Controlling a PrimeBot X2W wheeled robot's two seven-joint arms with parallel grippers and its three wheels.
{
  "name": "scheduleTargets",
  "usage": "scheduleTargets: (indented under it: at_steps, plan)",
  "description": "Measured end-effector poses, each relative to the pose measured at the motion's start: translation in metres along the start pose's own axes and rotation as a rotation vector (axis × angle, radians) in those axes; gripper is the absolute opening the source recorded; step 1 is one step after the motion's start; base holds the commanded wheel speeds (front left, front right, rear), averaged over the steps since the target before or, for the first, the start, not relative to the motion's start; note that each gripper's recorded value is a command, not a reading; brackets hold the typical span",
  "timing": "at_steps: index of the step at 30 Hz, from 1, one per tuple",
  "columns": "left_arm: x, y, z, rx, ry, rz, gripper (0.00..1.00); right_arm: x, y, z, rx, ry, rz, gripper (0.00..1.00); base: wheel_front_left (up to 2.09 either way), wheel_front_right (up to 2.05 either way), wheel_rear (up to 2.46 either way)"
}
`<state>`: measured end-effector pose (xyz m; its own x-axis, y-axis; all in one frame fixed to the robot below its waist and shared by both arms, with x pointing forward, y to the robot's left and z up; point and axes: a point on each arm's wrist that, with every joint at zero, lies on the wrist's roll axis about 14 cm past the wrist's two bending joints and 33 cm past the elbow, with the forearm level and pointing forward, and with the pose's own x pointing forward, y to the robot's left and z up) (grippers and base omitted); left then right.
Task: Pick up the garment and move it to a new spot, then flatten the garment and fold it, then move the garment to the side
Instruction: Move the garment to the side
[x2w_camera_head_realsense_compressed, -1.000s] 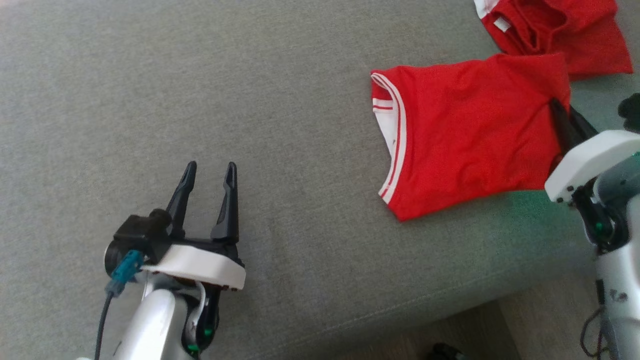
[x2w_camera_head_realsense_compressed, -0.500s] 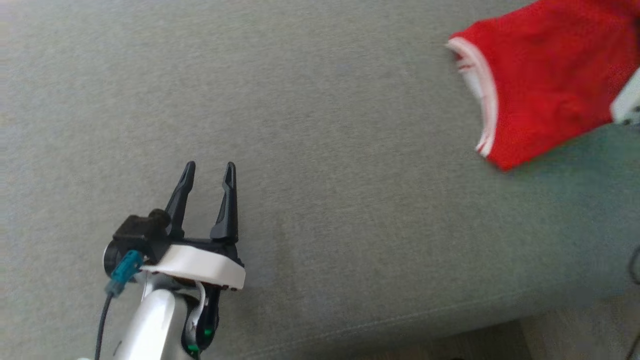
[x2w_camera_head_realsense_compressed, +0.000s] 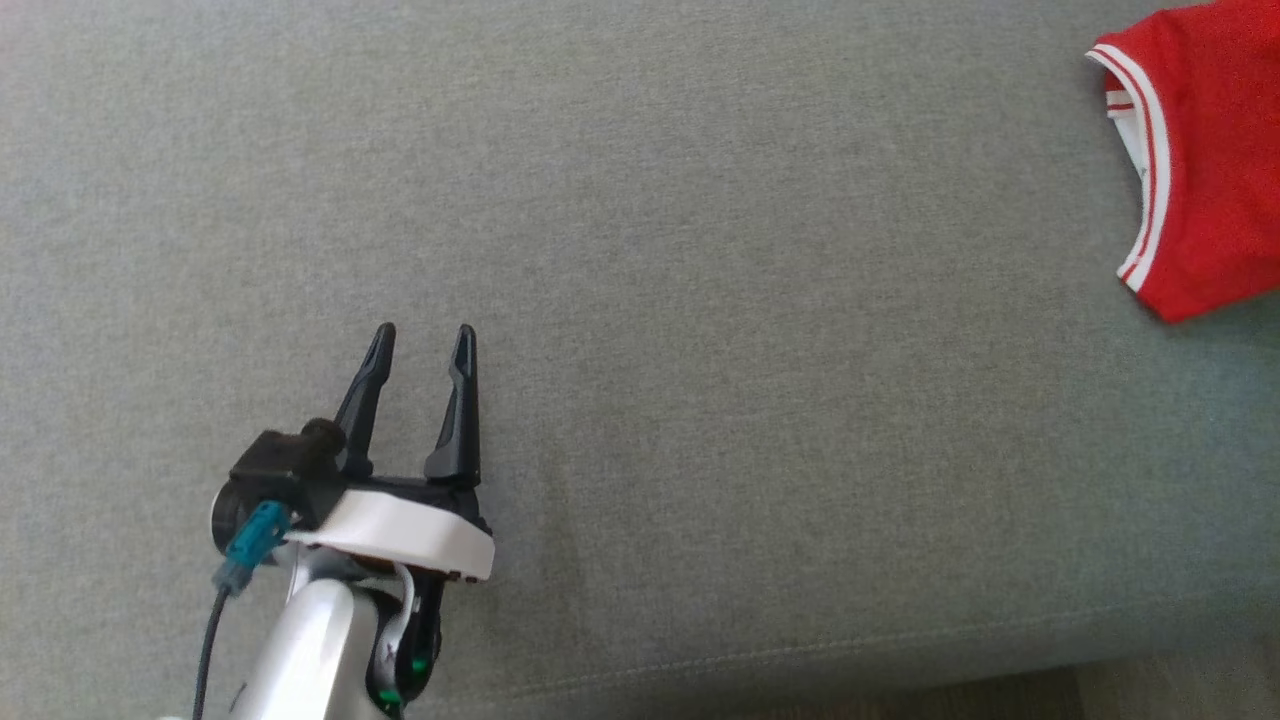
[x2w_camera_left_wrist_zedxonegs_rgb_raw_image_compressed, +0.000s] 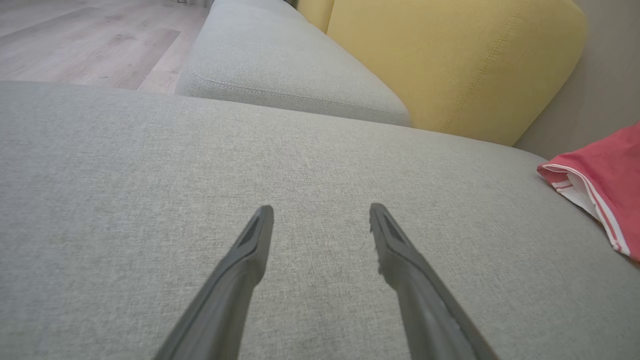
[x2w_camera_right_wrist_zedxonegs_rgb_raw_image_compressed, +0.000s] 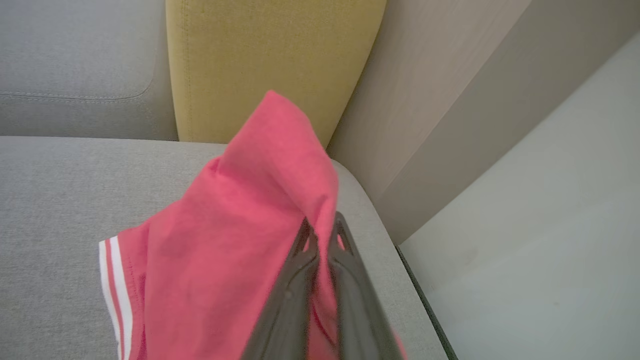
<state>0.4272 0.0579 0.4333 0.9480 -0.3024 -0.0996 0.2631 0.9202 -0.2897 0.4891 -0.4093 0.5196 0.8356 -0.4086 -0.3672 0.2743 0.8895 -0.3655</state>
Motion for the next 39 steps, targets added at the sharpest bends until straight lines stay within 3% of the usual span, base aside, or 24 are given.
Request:
scheduleTargets:
  at_steps: [6, 7, 8, 26, 34, 39]
  plan:
    - [0.000, 0.003, -0.003, -0.002, 0.007, 0.008, 1.00, 0.004, -0.010, -0.008, -0.020, 0.017, -0.045, 0.01, 0.00, 0.00, 0.00]
    - [0.000, 0.003, -0.003, -0.002, 0.008, 0.008, 1.00, 0.004, -0.013, -0.010, -0.016, 0.020, -0.055, 0.37, 0.00, 0.00, 0.00]
    - [0.000, 0.003, -0.003, -0.003, 0.009, 0.008, 1.00, 0.004, -0.014, -0.011, -0.012, 0.022, -0.062, 0.98, 0.00, 0.00, 0.00]
    - [0.002, -0.005, -0.003, 0.001, 0.008, -0.017, 1.00, -0.002, 0.001, -0.020, 0.023, -0.020, -0.052, 1.00, 0.00, 0.00, 0.00]
    - [-0.001, -0.008, 0.016, 0.015, -0.041, -0.019, 1.00, -0.017, 0.031, 0.021, 0.081, -0.195, 0.033, 1.00, 0.00, 0.00, 0.00]
    - [-0.008, 0.000, 0.040, 0.029, -0.104, 0.025, 1.00, -0.045, 0.063, 0.050, 0.160, -0.352, 0.124, 1.00, 0.00, 0.00, 0.00]
